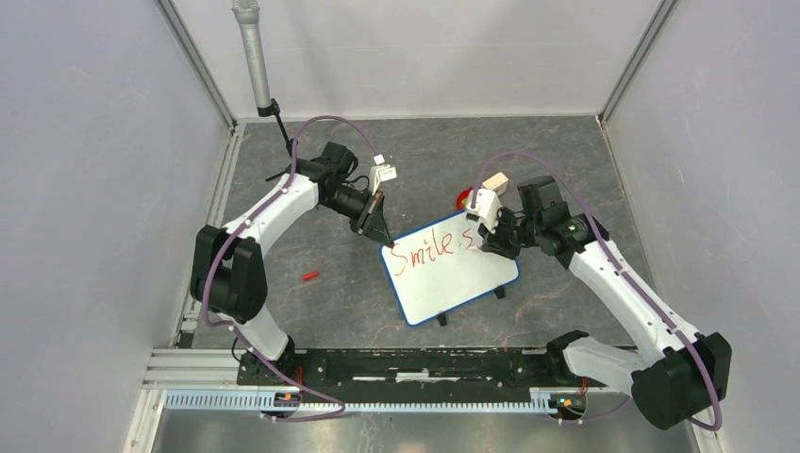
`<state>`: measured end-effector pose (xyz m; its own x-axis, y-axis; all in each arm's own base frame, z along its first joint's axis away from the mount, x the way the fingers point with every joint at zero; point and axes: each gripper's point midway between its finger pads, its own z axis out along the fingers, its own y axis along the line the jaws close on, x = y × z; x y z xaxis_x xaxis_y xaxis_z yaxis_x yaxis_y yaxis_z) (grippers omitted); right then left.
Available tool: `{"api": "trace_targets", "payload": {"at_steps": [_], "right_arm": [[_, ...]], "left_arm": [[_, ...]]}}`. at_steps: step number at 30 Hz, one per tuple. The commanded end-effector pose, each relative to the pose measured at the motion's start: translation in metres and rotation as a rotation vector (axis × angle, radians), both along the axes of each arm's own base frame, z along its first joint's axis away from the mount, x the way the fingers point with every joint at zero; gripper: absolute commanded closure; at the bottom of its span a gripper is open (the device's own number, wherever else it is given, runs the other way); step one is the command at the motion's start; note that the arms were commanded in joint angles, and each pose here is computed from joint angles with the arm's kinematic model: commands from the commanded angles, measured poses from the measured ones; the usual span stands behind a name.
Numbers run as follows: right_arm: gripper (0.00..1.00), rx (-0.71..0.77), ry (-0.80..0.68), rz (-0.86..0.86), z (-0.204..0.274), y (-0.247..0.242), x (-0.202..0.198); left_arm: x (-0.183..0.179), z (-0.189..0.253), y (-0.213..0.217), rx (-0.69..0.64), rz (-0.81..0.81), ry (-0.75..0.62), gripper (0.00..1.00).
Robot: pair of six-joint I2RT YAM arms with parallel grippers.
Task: Write a sentence on the whiteboard
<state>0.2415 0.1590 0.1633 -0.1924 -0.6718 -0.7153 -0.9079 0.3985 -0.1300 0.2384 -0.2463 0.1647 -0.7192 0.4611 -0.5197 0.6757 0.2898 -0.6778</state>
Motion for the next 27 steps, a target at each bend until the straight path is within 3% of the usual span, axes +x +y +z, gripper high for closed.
{"api": "trace_targets", "payload": {"at_steps": [1,10,27], "right_arm": [[1.0,0.065,-0.011,0.043,0.019,0.016,0.004],[1.0,0.09,-0.071,-0.004,0.042,0.004,0.012],[1.0,0.04,-0.117,-0.088,0.035,-0.008,0.036]], "left_arm": [[0.003,0.009,-0.004,-0.033,-0.031,-0.05,0.97],[0.001,0.011,-0.003,-0.034,-0.032,-0.057,0.98],[0.002,0.009,-0.002,-0.029,-0.032,-0.055,0.98]]}}
